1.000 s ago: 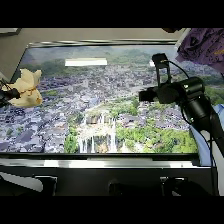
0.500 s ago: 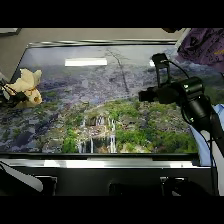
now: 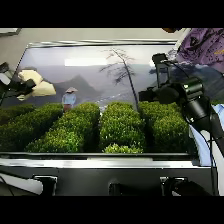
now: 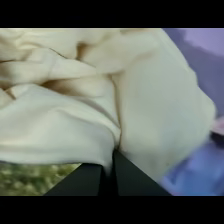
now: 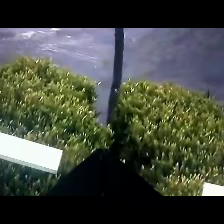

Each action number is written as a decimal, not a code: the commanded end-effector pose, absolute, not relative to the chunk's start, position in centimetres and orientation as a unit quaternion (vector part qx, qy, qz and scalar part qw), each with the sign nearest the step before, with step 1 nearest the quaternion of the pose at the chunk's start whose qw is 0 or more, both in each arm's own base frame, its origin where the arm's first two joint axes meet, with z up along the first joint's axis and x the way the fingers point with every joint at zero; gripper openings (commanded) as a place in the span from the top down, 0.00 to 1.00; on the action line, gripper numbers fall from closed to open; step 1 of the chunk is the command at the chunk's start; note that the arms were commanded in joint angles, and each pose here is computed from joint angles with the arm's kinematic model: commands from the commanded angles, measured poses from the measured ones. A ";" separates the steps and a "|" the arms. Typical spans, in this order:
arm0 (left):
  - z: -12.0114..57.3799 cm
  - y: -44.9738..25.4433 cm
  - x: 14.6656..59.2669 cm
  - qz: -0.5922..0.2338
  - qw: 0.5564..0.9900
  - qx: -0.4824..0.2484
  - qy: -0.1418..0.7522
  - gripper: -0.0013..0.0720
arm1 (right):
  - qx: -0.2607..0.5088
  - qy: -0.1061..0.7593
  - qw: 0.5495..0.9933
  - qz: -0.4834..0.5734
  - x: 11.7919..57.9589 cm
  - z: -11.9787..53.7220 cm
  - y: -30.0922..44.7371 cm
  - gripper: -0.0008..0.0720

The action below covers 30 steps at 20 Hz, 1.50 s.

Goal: Fold the clothes and pants, and hang the long-sleeved shirts on hangers.

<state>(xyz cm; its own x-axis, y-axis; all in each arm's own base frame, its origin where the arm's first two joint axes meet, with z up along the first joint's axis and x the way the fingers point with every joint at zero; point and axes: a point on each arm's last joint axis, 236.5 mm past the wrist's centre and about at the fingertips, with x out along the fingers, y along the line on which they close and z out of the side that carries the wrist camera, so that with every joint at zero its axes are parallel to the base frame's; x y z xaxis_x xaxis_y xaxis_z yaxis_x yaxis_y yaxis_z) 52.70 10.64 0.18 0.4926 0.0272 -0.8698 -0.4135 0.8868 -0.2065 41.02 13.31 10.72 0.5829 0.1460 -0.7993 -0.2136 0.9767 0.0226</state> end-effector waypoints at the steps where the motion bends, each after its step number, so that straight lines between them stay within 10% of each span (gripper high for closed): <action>1: 5.1 -4.2 47.5 0.005 0.821 -0.223 0.526 0.97 | -0.038 0.445 0.889 0.102 41.0 10.8 13.4 0.94; 11: -2.8 -37.8 23.6 -0.148 0.710 -0.267 0.634 0.94 | -0.038 0.445 0.889 0.102 41.0 10.8 13.4 0.94; 12: -3.9 -38.5 22.7 -0.143 0.704 -0.264 0.643 0.77 | -0.038 0.445 0.889 0.102 41.0 10.8 13.4 0.94; 13: -4.5 -38.6 22.3 -0.140 0.699 -0.264 0.650 0.36 | -0.038 0.445 0.889 0.102 41.0 10.8 13.4 0.94; 14: -4.2 -38.3 22.6 -0.141 0.696 -0.266 0.652 0.09 | -0.038 0.445 0.889 0.102 41.0 10.8 13.4 0.94; 15: -3.2 -37.5 23.5 -0.155 0.700 -0.256 0.648 0.05 | -0.038 0.445 0.889 0.102 41.0 10.8 13.4 0.94; 30: 8.1 -9.3 39.9 -0.022 0.807 -0.327 0.491 0.07 | 0.033 0.455 0.885 0.098 40.9 9.4 14.8 0.90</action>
